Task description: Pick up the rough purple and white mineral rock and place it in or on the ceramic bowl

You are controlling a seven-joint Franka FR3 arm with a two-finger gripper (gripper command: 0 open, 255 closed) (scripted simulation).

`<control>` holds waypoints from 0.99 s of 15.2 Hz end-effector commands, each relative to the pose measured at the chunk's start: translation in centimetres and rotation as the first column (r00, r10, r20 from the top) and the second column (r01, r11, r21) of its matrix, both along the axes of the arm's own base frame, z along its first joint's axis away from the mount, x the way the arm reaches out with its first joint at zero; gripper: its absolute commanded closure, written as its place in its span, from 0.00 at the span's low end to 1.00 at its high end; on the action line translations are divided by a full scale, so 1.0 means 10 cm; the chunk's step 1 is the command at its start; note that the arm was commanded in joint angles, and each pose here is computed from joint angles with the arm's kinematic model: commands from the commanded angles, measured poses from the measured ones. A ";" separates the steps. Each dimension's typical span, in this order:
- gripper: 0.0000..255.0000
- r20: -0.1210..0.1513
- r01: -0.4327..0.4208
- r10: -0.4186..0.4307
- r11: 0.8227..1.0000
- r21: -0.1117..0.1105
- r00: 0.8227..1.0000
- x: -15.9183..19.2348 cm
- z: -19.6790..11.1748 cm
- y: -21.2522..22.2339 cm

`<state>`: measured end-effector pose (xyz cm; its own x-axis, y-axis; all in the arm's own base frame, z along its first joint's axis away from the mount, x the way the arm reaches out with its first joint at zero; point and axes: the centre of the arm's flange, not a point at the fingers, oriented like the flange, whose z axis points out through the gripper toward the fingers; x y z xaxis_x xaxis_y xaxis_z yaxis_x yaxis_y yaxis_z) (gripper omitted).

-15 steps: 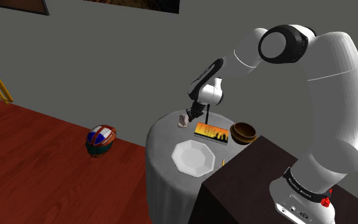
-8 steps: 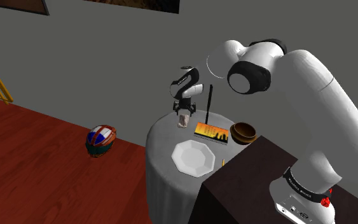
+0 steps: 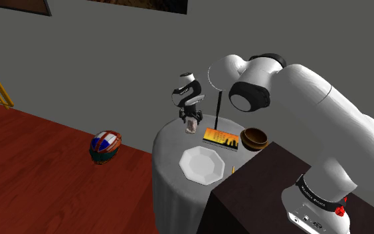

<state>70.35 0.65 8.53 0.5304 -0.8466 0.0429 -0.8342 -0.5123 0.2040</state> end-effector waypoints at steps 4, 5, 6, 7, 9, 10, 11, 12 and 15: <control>0.00 0.000 0.001 -0.001 1.000 -0.001 1.000 -0.01 -0.08 -0.01; 0.00 0.000 0.001 -0.001 1.000 -0.001 1.000 -0.01 -0.08 -0.01; 0.00 0.000 0.001 -0.001 1.000 -0.001 1.000 -0.01 -0.08 -0.01; 0.00 0.000 0.001 -0.001 1.000 -0.001 1.000 -0.01 -0.08 -0.01; 1.00 0.000 0.001 -0.001 1.000 -0.001 1.000 -0.01 -0.08 -0.01; 1.00 0.000 0.001 -0.001 1.000 -0.001 1.000 -0.01 -0.08 -0.01; 1.00 0.000 0.001 -0.001 1.000 -0.001 1.000 -0.01 -0.08 -0.01; 1.00 0.000 0.001 -0.001 1.000 -0.001 1.000 -0.01 -0.08 -0.01; 1.00 0.000 0.001 -0.001 1.000 -0.001 1.000 -0.01 -0.08 -0.01</control>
<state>70.29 0.52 7.75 0.5297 -0.8471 0.0433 -0.8347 -0.5115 0.2041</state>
